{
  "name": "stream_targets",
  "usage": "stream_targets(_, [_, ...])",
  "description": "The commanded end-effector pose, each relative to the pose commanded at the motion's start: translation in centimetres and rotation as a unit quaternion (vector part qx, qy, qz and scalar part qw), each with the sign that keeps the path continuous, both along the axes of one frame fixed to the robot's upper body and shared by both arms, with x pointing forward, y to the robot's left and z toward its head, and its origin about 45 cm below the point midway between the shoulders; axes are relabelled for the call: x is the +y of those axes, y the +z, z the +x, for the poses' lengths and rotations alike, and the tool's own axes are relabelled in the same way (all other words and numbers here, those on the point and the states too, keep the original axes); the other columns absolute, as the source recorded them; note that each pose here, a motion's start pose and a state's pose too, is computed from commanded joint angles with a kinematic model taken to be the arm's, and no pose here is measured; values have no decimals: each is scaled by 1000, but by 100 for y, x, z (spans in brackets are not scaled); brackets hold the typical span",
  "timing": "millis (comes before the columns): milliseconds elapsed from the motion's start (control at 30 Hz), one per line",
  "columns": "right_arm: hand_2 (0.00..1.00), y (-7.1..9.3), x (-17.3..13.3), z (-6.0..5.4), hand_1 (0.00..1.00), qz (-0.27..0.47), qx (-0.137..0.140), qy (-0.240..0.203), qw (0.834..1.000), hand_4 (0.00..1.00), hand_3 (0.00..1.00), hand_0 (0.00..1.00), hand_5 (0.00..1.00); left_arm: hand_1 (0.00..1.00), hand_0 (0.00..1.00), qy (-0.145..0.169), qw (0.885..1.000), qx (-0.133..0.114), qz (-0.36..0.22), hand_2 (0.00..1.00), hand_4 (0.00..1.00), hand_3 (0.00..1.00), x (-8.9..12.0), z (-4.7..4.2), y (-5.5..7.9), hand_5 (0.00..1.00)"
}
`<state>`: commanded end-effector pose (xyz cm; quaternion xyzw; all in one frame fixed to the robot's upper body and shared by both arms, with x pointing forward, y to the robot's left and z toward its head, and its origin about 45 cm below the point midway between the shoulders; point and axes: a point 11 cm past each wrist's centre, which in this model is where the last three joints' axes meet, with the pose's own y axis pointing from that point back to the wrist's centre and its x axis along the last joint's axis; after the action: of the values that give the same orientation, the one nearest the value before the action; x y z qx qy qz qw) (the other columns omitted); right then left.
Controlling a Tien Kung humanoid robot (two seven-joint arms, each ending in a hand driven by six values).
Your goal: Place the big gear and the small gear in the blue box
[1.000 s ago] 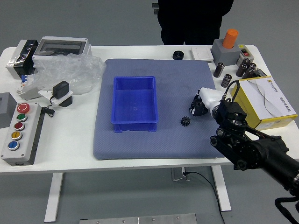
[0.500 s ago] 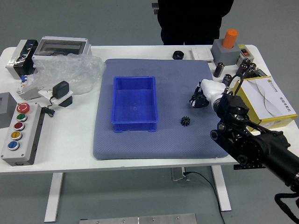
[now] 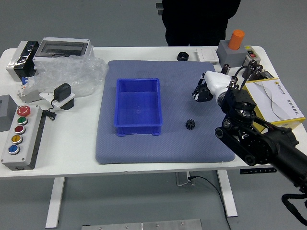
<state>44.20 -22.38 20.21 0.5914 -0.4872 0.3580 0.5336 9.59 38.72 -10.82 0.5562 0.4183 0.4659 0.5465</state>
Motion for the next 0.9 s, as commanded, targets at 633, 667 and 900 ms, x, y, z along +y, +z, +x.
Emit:
stream_targets(633, [417,465,775,-23,407,20,-52,77,995,578,416,537,40,797,814,-4,1000,3,-1,806,625,836,-3,2,2,276])
stream_targets(667, [417,466,826,-32,407,22,-52,82,995,578,416,537,40,797,814,-5,1000,4,-1,806,625,836,-4,0,1,276])
stream_targets(900, [419,434,1150,-109,412,41,-50,106,992,578,416,537,38,797,814,-9,1000,6,-1,806,626,836,-13,-1,-1,276])
